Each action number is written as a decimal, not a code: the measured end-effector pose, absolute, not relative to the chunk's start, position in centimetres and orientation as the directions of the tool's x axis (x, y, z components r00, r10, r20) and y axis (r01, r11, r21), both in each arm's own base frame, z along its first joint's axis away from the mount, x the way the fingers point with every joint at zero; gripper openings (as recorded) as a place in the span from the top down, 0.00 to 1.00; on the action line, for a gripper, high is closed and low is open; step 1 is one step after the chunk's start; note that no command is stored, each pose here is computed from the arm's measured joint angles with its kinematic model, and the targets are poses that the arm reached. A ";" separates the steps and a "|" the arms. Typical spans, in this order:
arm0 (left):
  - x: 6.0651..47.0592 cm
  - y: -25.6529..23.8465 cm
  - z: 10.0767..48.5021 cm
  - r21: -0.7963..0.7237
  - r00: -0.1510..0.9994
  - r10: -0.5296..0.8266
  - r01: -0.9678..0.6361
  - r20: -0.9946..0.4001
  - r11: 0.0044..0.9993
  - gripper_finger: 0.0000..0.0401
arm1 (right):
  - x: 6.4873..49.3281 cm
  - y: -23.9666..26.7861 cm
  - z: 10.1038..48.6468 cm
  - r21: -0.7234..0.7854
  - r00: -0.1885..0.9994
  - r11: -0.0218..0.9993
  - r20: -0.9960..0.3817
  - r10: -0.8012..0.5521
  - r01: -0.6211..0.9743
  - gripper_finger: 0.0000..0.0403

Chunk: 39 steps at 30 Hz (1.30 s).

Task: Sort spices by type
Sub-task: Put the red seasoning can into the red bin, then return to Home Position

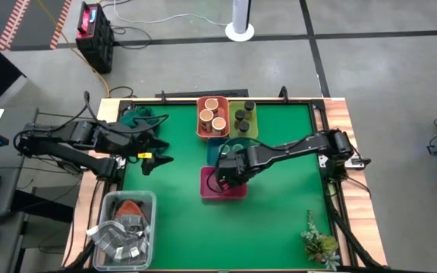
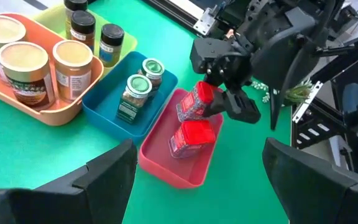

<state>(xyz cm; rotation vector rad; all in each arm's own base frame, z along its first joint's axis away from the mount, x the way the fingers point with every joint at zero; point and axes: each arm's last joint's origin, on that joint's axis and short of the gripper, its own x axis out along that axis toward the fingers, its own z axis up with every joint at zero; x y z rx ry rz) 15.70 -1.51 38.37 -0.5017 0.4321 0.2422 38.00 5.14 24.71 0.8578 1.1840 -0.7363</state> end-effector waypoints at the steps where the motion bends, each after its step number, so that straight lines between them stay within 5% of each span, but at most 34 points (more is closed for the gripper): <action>1: 15.7 -1.5 38.4 -0.411 0.882 0.119 -0.327 -0.455 0.851 0.18 | 38.0 5.1 24.7 0.184 0.225 0.477 -0.974 -0.030 0.860 0.41; 22: 15.7 -1.6 38.4 -0.464 0.885 0.082 -0.317 -0.459 0.827 0.18 | 38.8 3.4 24.7 0.286 0.271 0.255 -0.958 0.091 0.924 0.27; 28: 15.6 -1.8 38.5 -0.470 0.891 0.048 -0.284 -0.451 0.836 0.18 | 37.6 2.7 25.8 0.249 0.240 0.293 -0.968 0.065 0.923 0.26; 39: 15.1 -3.4 39.5 -0.346 0.982 0.136 -0.175 -0.134 0.922 0.18 | 32.7 1.9 32.4 0.361 0.516 0.508 -0.832 -0.204 0.782 0.28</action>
